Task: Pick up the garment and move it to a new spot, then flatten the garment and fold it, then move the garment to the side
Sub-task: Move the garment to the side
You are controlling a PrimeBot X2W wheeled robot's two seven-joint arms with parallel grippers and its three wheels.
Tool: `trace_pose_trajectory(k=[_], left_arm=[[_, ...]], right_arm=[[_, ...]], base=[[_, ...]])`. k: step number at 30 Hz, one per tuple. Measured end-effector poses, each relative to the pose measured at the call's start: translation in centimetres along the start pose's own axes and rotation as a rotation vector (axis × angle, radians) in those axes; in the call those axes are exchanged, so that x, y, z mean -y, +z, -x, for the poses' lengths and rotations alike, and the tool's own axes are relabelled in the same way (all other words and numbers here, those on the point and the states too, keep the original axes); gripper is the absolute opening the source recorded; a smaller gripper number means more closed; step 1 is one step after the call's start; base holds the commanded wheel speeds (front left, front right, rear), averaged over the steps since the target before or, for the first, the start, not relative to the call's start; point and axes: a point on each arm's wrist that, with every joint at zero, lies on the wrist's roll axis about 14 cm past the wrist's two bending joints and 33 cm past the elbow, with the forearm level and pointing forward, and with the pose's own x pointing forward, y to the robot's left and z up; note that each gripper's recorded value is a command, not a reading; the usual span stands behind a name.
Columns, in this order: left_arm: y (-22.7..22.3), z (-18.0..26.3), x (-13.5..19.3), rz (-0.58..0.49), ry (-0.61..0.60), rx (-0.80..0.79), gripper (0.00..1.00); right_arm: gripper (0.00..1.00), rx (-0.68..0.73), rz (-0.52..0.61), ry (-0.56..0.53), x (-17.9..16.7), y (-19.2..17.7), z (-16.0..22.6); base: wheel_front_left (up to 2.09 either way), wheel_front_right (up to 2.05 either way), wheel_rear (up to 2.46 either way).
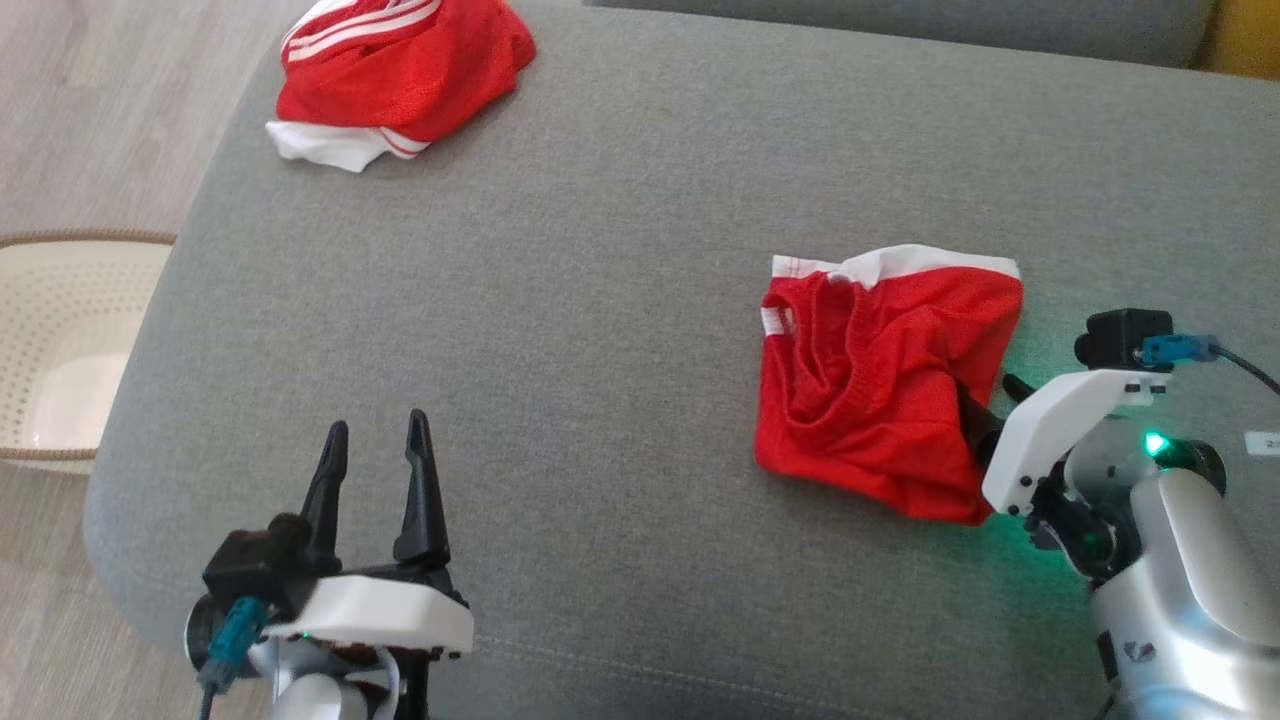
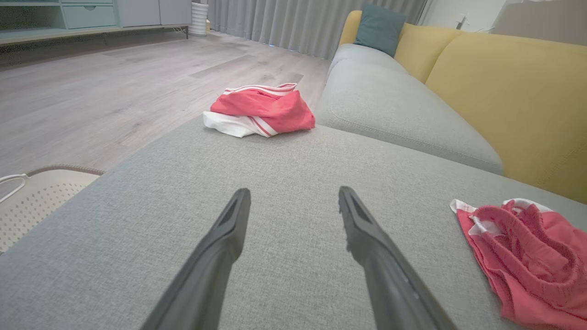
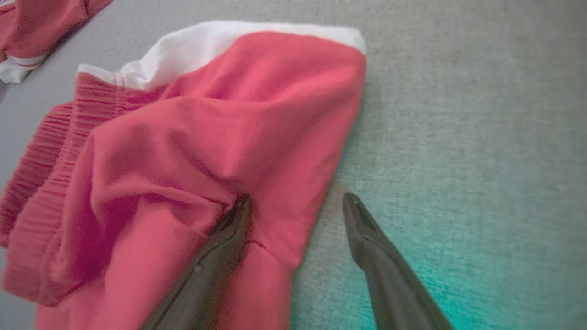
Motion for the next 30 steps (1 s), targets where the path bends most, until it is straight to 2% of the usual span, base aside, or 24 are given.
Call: trace_pose_trajectory(k=[4,5,6,7,9,10,11,19,24,30], left_arm=[[-0.2,0.0,-0.4,-0.004,0.019,-0.006,1.0],[-0.2,0.0,-0.4,-0.004,0.019,-0.006,1.0],[-0.2,0.0,-0.4,-0.004,0.018,-0.007,1.0],[-0.2,-0.1,-0.4,0.0,0.017,-0.009,1.0],[-0.3,-0.2,-0.1,0.003,0.011,-0.012,1.0],[-0.4,-0.3,0.0,0.003,0.006,-0.013,1.0],[-0.5,-0.4,0.1,0.003,0.002,-0.016,1.0],[-1.0,-1.6,2.4,-0.016,-0.075,-0.026,1.0],[-1.1,-3.7,5.7,-0.028,-0.186,-0.011,1.0],[-2.1,-5.5,10.7,-0.029,-0.34,-0.015,1.0]], right_arm=[[1.0,-0.045,-0.008,0.015,-0.1,-0.5,-0.4],[0.85,-0.048,-0.009,0.014,0.0,-0.4,-0.4],[0.6,-0.05,-0.012,0.015,0.1,-0.4,-0.3],[0.45,-0.051,-0.015,0.015,0.1,-0.3,-0.3],[0.29,-0.051,-0.024,0.015,0.3,-0.3,-0.2],[0.09,-0.052,-0.028,0.013,0.4,-0.3,-0.2],[0.0,-0.053,-0.031,0.012,0.5,-0.5,-0.1],[0.0,0.008,-0.039,-0.035,2.6,0.7,0.4],[0.0,0.101,-0.043,-0.133,6.8,3.1,2.0],[0.0,0.183,-0.054,-0.289,12.9,4.5,5.7]], base=[[0.0,0.0,0.0],[0.0,0.0,0.0],[0.0,0.0,0.0],[0.0,0.0,0.0],[0.0,0.0,0.0],[0.0,0.0,0.0],[0.0,0.0,0.0],[0.0,0.0,0.0],[0.0,0.0,0.0],[0.0,0.0,0.0]])
